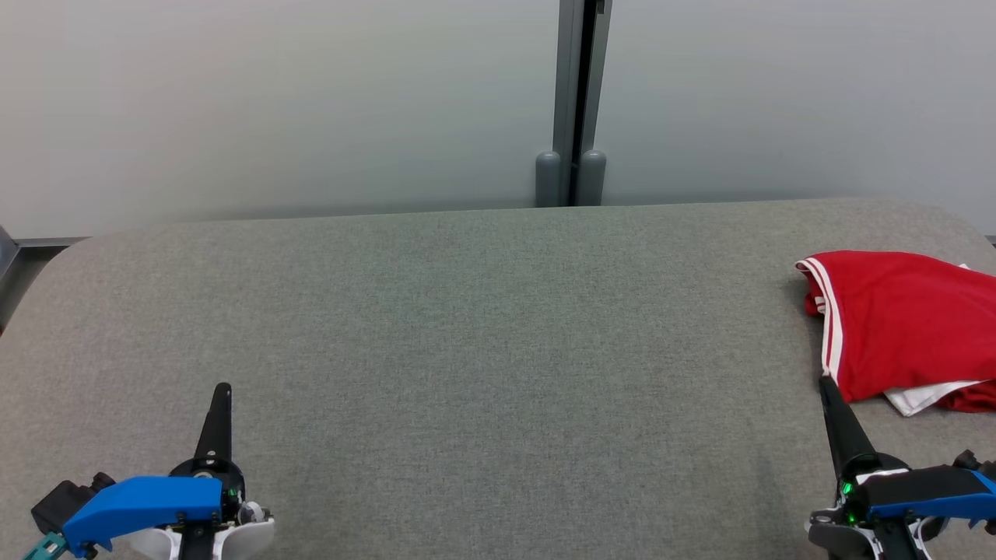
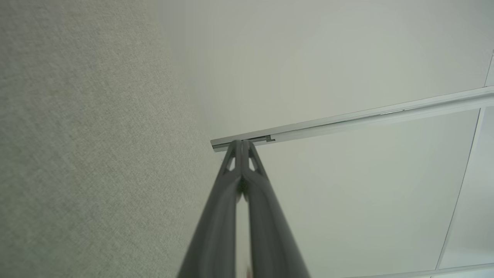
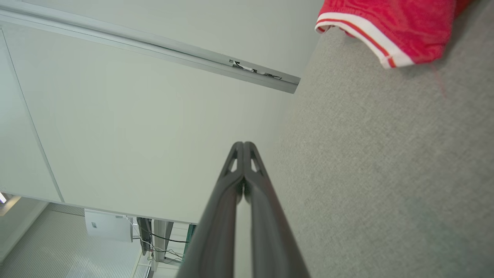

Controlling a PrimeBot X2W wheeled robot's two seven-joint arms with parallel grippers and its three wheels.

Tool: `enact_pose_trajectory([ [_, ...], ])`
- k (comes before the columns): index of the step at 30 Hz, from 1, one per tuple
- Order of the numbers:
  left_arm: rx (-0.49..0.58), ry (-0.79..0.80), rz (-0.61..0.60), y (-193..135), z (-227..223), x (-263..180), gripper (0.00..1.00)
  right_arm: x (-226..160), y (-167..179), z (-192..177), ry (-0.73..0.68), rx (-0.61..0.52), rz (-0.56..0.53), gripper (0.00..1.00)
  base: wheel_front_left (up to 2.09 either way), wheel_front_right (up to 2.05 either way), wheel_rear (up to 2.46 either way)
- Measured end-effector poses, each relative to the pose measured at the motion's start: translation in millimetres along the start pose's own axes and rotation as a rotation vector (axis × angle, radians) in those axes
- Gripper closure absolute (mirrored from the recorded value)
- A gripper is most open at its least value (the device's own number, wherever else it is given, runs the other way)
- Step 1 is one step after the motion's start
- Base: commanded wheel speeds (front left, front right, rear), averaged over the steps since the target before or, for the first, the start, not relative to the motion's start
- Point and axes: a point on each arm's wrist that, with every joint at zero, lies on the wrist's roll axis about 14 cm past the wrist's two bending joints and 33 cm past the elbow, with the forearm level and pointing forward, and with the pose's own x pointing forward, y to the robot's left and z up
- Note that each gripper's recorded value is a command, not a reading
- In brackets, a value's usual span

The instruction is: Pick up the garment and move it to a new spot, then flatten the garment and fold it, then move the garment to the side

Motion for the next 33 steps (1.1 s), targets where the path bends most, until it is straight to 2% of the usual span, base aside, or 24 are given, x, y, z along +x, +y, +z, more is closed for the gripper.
enact_pose_trajectory([
  [33, -0.22, -0.013, -0.069, -17.3, 7.9, 5.1, 1.0, 6.0, 14.9, 0.5, 0.009, 0.254, 0.056, 1.0, 0.0, 0.0, 0.0],
])
